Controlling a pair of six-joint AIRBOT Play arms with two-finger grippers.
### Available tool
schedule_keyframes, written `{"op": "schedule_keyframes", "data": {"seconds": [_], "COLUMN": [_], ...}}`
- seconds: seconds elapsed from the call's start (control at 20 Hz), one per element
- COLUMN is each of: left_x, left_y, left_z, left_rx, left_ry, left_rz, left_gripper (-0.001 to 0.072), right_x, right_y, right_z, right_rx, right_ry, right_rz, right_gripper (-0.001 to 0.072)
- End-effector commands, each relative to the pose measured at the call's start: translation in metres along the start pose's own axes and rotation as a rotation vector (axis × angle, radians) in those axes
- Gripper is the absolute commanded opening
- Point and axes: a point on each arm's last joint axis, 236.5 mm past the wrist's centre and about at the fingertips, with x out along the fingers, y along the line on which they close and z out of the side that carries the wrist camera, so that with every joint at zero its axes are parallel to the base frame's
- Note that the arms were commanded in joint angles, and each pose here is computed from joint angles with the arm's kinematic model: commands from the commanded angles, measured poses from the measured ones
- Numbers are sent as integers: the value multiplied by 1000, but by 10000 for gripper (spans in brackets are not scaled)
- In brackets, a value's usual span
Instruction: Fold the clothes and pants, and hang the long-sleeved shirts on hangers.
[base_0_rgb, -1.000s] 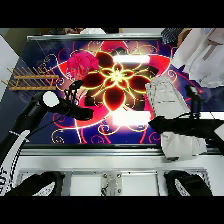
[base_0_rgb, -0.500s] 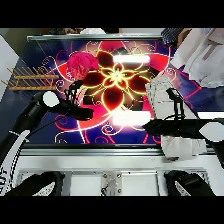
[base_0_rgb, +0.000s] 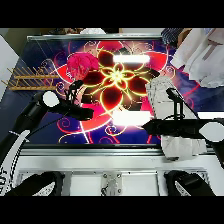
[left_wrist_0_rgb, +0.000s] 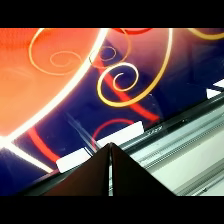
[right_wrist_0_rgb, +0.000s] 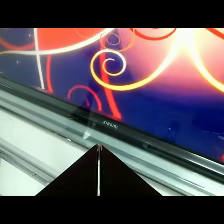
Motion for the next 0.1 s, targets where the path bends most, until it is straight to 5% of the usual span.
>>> {"op": "schedule_keyframes", "data": {"seconds": [0.0, 0.05], "left_x": [0, 0], "left_y": [0, 0], "left_z": [0, 0], "left_rx": [1, 2], "left_ry": [0, 0], "left_rz": [0, 0], "left_gripper": [17, 17], "right_x": [0, 0], "right_y": [0, 0], "right_z": [-1, -1], "right_rx": [1, 1], "right_ry": [5, 5], "right_rz": [1, 1], "right_gripper": [6, 6]}}
